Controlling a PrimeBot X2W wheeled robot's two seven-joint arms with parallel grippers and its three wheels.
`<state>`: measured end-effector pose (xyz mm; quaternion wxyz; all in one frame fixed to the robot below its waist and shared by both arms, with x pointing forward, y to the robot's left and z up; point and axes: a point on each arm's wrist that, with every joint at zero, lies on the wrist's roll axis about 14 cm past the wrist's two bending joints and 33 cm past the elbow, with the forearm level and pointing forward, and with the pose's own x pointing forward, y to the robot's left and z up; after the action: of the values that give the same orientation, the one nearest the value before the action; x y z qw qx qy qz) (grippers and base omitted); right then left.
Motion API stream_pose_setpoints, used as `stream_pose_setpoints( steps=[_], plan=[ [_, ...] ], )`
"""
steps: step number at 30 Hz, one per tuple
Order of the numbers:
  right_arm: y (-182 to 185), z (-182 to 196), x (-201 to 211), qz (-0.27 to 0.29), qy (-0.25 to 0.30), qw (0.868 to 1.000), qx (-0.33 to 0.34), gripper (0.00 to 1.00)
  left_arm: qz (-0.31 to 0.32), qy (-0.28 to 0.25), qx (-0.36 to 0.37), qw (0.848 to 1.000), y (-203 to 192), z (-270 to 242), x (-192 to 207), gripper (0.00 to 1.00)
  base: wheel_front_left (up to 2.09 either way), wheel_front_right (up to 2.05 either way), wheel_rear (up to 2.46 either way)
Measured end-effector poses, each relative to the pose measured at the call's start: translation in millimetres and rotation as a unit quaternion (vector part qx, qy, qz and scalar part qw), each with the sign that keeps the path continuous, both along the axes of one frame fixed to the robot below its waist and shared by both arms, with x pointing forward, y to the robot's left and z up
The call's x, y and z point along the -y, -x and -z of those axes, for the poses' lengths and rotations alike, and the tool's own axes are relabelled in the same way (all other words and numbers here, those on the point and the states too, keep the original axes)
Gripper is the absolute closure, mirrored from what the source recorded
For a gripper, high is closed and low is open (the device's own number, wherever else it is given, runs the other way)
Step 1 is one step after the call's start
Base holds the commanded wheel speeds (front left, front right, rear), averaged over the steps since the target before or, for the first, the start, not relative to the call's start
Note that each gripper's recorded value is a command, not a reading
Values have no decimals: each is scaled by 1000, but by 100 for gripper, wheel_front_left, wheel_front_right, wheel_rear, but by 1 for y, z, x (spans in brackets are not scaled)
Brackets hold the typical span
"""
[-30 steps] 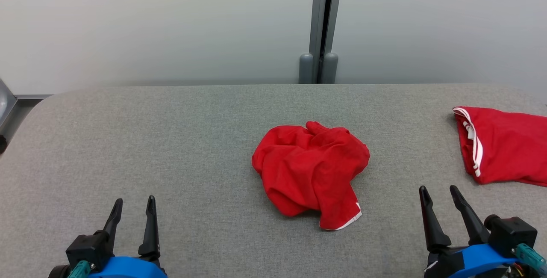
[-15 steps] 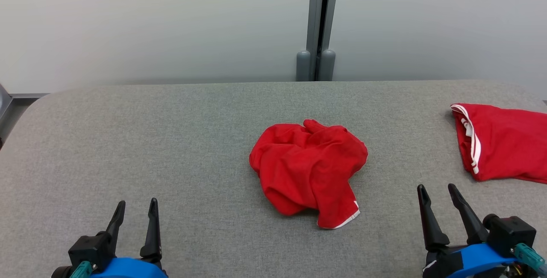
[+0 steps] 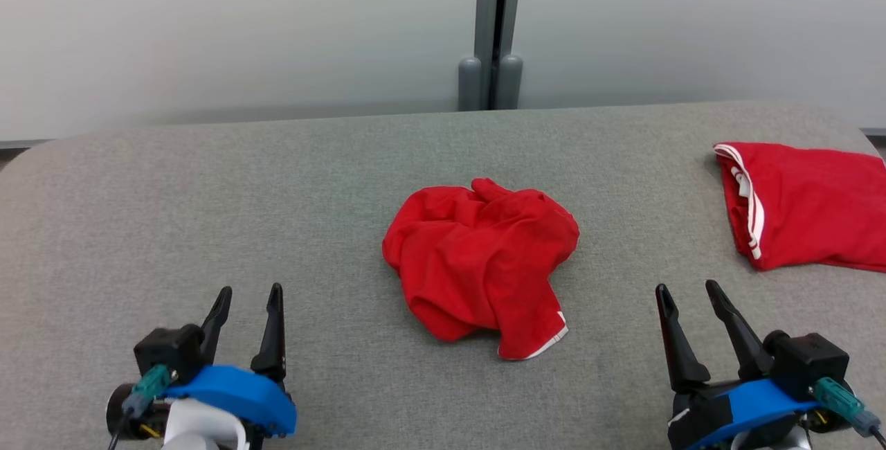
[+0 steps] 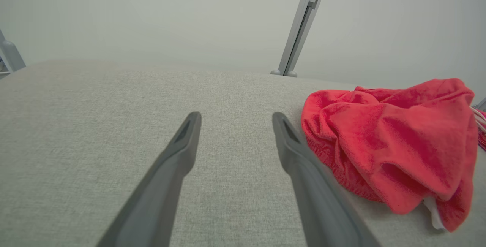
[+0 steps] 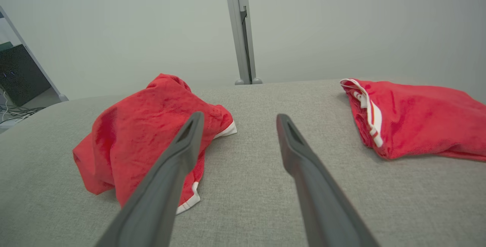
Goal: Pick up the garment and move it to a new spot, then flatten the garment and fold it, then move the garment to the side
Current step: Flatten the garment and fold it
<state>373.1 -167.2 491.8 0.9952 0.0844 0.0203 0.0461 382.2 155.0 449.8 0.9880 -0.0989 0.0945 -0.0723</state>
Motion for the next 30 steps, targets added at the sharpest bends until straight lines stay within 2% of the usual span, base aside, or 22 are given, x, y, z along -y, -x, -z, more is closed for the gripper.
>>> stream_pose_setpoints(
  steps=[4, 9, 15, 22, 25, 26, 27, 28, 30],
  plan=[
    [-6, 0, 2, 3, 4, 1000, 0, 0, 37, 13, -57, 998, -23, 14, 26, 0, 0, 0, 0],
    [-13, 6, 7, 9, 8, 1000, -10, 0, 77, 42, -135, 987, -55, 28, 66, 0, 0, 0, 0],
    [-17, 15, 14, 19, 9, 1000, -21, 0, 116, 31, -203, 972, -83, 46, 105, 0, 0, 0, 0],
    [-16, 22, 29, 41, 15, 999, -28, 0, 131, -9, -261, 956, -101, 72, 116, 0, 0, 0, 0],
    [-13, 25, 32, 45, 16, 998, -33, 0, 134, -22, -315, 939, -90, 92, 115, 0, 0, 0, 0],
    [-12, 24, 33, 48, 16, 998, -31, 0, 140, -22, -338, 930, -83, 98, 119, 18, 0, 0, 0],
    [-11, 24, 34, 49, 16, 998, -30, 0, 142, -21, -341, 929, -83, 97, 121, 67, 0, 0, 0],
    [-11, 24, 34, 50, 14, 998, -31, 0, 143, -20, -341, 929, -83, 97, 122, 100, 0, 0, 0],
    [-10, 24, 34, 51, 12, 998, -31, 0, 141, -12, -325, 935, -85, 93, 125, 100, 0, 0, 0]
  ],
)
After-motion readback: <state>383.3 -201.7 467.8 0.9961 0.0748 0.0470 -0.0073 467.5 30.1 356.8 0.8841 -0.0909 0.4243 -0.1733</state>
